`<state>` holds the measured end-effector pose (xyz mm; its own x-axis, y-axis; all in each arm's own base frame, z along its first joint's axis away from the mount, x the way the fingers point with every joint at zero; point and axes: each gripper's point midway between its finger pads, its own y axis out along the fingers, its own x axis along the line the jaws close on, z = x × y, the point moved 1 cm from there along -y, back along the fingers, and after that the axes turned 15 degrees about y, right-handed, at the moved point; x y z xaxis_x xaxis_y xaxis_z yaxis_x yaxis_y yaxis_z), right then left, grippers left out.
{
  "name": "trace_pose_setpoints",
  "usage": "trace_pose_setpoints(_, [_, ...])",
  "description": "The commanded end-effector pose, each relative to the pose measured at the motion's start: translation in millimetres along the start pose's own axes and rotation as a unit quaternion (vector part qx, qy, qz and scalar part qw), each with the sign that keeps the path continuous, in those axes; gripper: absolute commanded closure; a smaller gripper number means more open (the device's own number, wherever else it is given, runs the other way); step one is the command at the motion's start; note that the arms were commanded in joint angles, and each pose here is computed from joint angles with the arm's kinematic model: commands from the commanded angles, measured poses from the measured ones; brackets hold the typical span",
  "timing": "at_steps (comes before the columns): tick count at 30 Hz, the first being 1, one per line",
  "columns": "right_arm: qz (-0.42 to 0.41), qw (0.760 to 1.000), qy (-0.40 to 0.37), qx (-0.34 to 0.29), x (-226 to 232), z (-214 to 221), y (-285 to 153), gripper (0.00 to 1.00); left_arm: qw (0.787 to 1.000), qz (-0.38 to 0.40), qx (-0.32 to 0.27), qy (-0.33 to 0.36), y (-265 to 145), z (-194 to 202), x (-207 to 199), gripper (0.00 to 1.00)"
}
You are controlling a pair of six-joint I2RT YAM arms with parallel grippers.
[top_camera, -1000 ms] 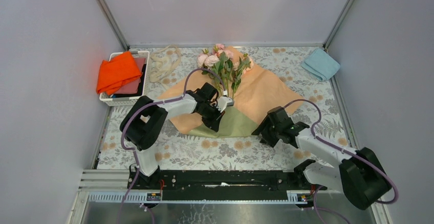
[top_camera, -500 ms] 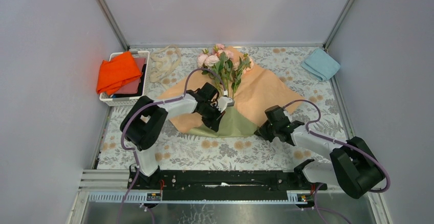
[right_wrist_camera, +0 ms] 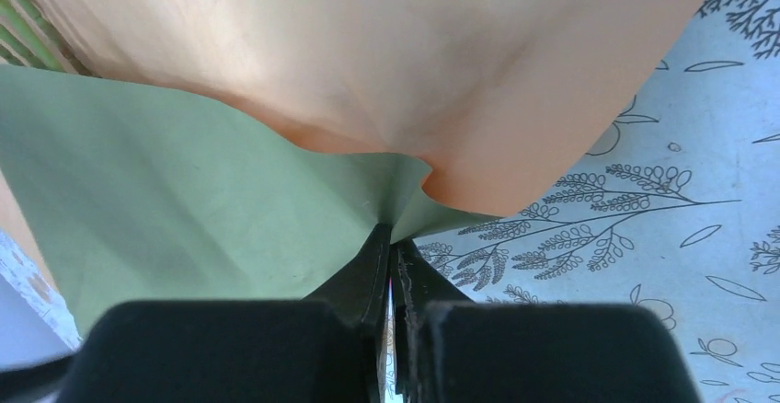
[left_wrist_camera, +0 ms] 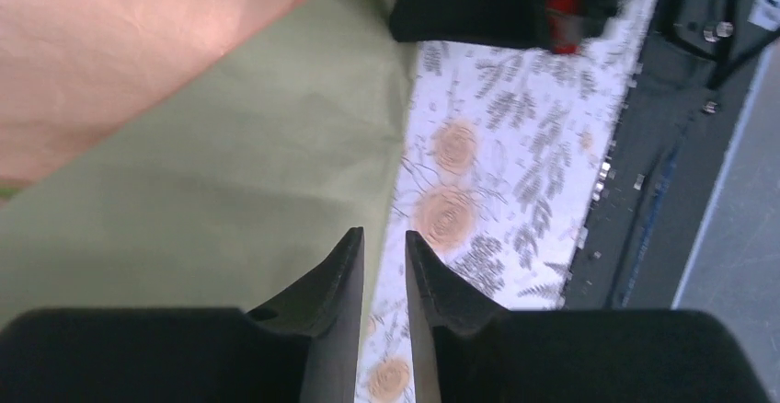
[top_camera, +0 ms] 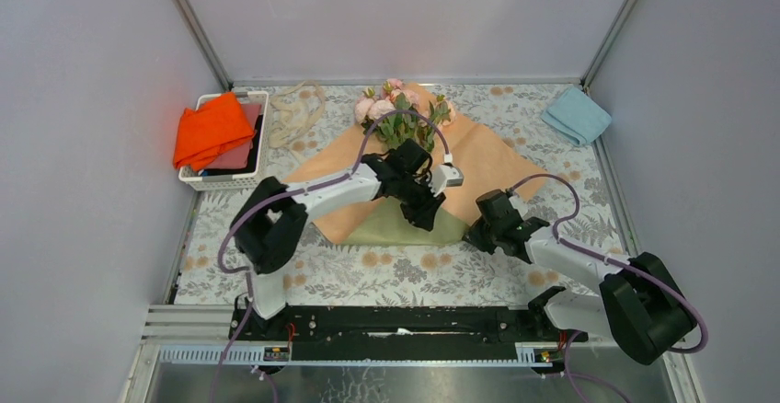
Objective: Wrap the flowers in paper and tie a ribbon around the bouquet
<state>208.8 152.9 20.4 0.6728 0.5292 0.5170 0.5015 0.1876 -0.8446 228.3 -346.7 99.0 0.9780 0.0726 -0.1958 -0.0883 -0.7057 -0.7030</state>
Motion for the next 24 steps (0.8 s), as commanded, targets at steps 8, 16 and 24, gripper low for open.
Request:
trace_pose_setpoints(8, [-0.037, 0.999, -0.015, -0.022, 20, -1, -8, 0.81, 0.997, -0.024, 0.058, -0.049, 56, 41, 40, 0.74])
trace_pose_setpoints(16, [-0.035, 0.999, -0.015, 0.013, 21, 19, 2, 0.52, 0.996, -0.017, 0.061, -0.055, 58, 51, 34, 0.74])
trace_pose_setpoints(24, [-0.033, 0.998, -0.040, -0.020, 20, 11, 4, 0.83, 0.997, -0.019, 0.058, -0.055, 58, 50, 36, 0.75])
